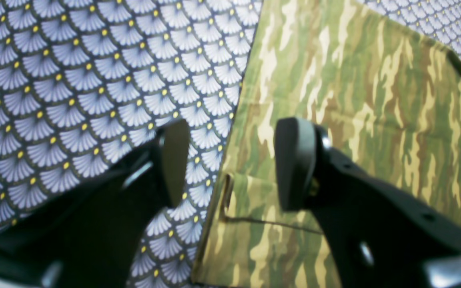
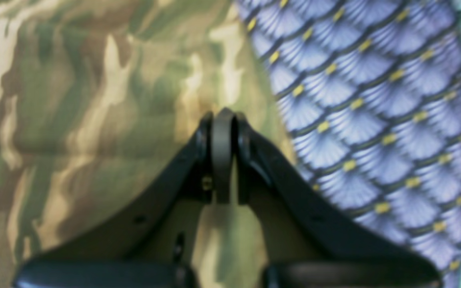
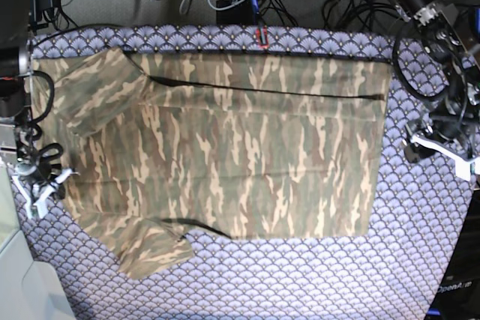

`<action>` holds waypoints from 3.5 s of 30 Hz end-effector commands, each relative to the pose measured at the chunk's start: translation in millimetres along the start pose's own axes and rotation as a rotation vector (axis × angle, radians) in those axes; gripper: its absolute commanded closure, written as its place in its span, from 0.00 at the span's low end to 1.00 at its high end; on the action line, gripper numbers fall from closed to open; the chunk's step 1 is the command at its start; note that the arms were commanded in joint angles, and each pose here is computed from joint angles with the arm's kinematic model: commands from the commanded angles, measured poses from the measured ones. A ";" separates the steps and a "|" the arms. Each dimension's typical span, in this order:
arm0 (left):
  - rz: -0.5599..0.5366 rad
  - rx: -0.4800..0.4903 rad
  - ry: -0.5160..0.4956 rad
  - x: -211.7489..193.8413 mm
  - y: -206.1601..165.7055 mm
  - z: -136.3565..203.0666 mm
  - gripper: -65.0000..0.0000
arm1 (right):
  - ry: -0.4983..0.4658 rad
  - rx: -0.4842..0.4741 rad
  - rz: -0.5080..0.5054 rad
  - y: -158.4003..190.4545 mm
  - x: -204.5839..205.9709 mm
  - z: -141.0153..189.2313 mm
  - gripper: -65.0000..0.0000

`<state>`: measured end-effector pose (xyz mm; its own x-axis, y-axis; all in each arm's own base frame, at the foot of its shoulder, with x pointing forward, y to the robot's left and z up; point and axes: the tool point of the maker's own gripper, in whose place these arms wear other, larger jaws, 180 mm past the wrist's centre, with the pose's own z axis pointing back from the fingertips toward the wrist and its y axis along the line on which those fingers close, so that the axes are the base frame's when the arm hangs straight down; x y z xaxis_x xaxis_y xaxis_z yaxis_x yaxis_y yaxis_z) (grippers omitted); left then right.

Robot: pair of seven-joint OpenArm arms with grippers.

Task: Fold the T-shirt properly
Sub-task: 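Grasp the shirt's side edges near the hem with both grippers, then lift the hem edge and fold it toward the collar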

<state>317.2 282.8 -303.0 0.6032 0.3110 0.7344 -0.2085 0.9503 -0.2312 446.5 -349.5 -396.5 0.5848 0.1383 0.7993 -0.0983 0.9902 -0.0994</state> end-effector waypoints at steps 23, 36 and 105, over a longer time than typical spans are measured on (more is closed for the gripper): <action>0.019 -0.033 -0.039 5.8 -11.6 0.8 0.48 | 0.025 -0.007 0.071 -9.6 29.2 9.1 1.00; 0.015 -0.035 -0.030 0.9 -11.9 1.9 0.48 | 0.019 -0.060 -0.027 -36.3 75.2 13.9 0.57; -0.119 -0.051 -0.054 45.4 -62.5 -173.1 0.47 | 0.142 0.077 -0.070 12.3 -44.4 11.7 1.00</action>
<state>474.6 234.3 -391.1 0.6313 0.2019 0.7488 -0.1058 0.9789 -0.1748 412.3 -341.3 -426.3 0.6756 0.0557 0.7352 -0.0949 0.9954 0.0118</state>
